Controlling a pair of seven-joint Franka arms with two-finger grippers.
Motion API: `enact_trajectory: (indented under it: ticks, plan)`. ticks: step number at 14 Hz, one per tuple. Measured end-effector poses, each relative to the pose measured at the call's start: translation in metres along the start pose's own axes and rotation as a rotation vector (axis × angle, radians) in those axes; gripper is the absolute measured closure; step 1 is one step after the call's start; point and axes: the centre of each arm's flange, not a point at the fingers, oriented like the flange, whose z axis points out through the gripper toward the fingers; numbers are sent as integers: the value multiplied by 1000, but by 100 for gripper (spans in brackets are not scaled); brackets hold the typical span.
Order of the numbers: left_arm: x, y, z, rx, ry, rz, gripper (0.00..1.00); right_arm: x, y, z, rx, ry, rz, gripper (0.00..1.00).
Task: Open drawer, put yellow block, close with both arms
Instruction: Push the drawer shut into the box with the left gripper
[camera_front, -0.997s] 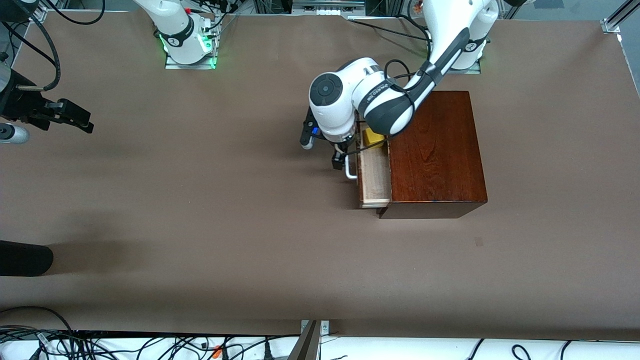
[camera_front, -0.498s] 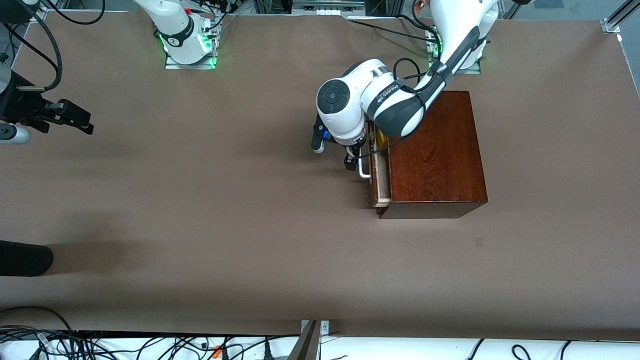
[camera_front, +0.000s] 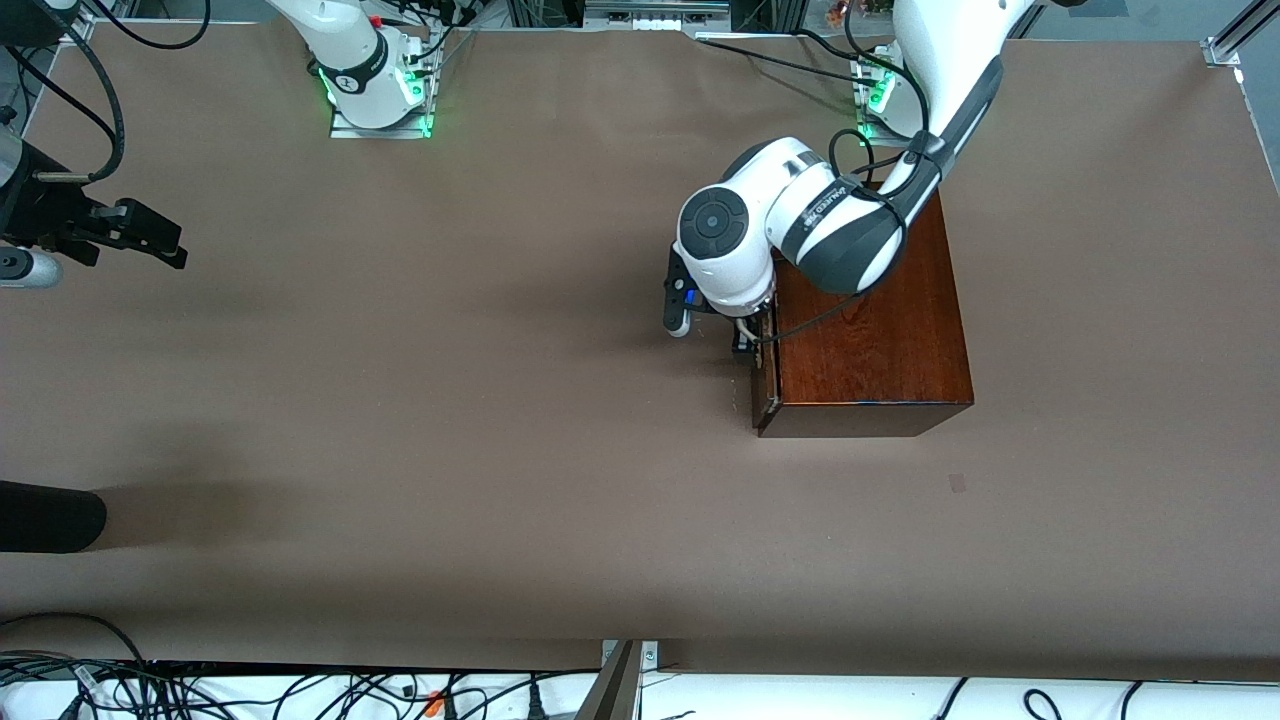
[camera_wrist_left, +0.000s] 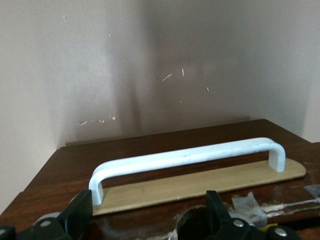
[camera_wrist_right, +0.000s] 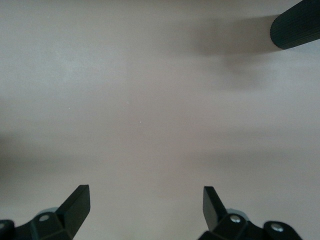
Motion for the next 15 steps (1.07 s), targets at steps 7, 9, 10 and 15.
enact_trajectory:
  ticks: [7,9,10,15]
  plan:
    - [-2,0,-4,6,1,-3,0,0,0,0,0,0,0,0]
    - [-3,-1,-4,6,0,-5,0,0,0,0,0,0,0,0]
    - [-3,-1,-4,5,-2,-5,0,0,0,0,0,0,0,0]
    - [-4,1,-2,11,-34,5,0,0,0,0,0,0,0,0]
